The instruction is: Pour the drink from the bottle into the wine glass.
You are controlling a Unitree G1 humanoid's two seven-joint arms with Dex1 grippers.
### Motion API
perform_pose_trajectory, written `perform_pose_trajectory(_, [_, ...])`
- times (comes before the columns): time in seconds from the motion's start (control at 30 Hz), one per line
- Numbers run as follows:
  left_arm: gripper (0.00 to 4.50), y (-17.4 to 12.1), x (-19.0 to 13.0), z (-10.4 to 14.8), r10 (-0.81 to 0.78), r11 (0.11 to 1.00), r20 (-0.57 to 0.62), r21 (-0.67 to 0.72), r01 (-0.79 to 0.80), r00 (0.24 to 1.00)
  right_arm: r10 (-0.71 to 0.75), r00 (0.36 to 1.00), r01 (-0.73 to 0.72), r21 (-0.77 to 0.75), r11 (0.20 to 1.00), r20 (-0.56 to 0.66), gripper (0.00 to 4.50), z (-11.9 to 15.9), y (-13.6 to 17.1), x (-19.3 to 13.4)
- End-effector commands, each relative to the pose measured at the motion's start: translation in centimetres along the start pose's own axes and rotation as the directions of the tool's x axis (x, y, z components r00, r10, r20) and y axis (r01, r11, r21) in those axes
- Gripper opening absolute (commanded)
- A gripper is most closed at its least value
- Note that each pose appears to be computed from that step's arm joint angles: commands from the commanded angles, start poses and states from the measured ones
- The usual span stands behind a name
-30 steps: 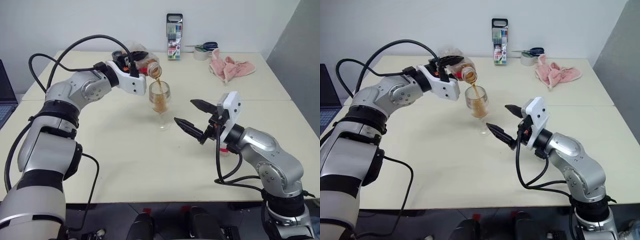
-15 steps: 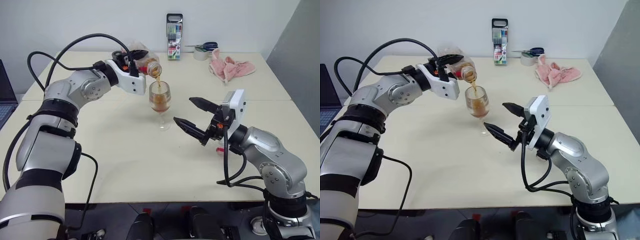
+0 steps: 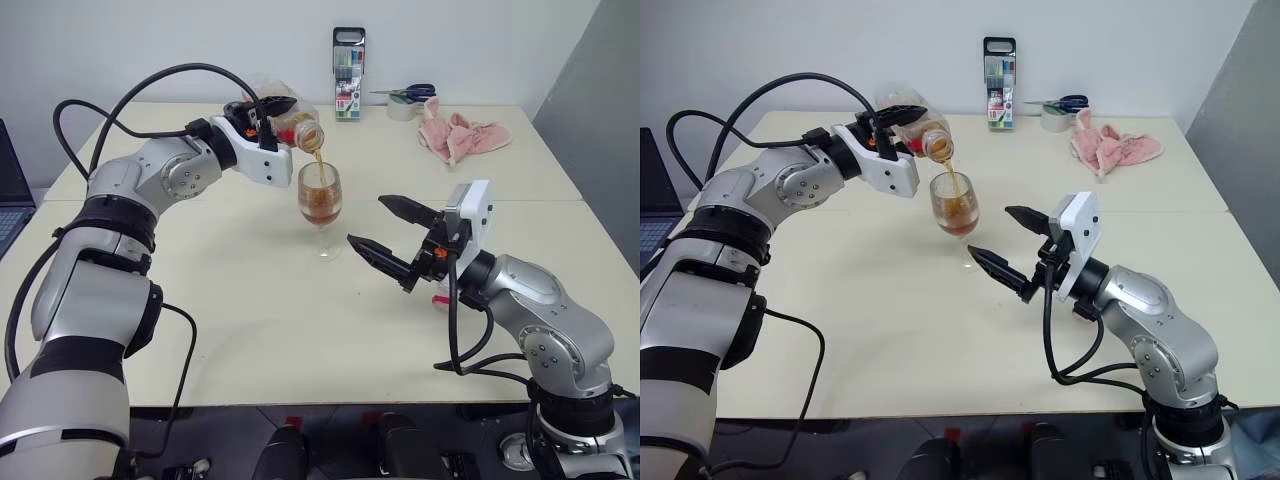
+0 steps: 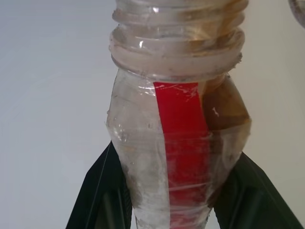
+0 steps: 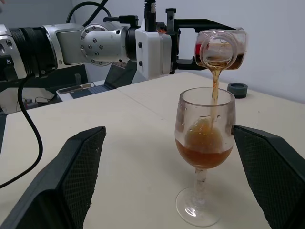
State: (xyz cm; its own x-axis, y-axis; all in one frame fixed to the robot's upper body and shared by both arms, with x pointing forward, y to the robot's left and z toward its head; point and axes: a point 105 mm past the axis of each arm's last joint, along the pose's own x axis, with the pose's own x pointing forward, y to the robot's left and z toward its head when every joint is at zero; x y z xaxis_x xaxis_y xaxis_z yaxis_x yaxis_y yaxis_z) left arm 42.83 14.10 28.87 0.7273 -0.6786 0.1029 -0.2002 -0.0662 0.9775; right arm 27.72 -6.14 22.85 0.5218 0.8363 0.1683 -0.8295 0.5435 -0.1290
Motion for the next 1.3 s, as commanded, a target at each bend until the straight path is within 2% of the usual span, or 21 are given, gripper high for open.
perform_pose_trajectory(0.03, [1.71, 2.66, 0.02, -0.3, 0.068, 0.997, -0.003, 0.044, -0.068, 0.998, 0.029, 0.999, -0.028, -0.042, 0.999, 0.046, 4.5, 1.39, 0.88, -0.1])
perform_pose_trajectory(0.93, [1.71, 2.83, -0.02, -0.58, 0.07, 0.996, -0.011, 0.064, -0.069, 0.997, 0.041, 0.998, -0.039, -0.042, 0.998, 0.042, 4.5, 0.99, 1.18, -0.18])
perform_pose_trajectory(1.3, [1.71, 2.42, 0.23, -0.8, 0.077, 0.996, -0.039, -0.039, -0.079, 0.996, 0.035, 0.998, -0.029, -0.106, 0.994, 0.054, 4.5, 1.54, 1.2, 0.39])
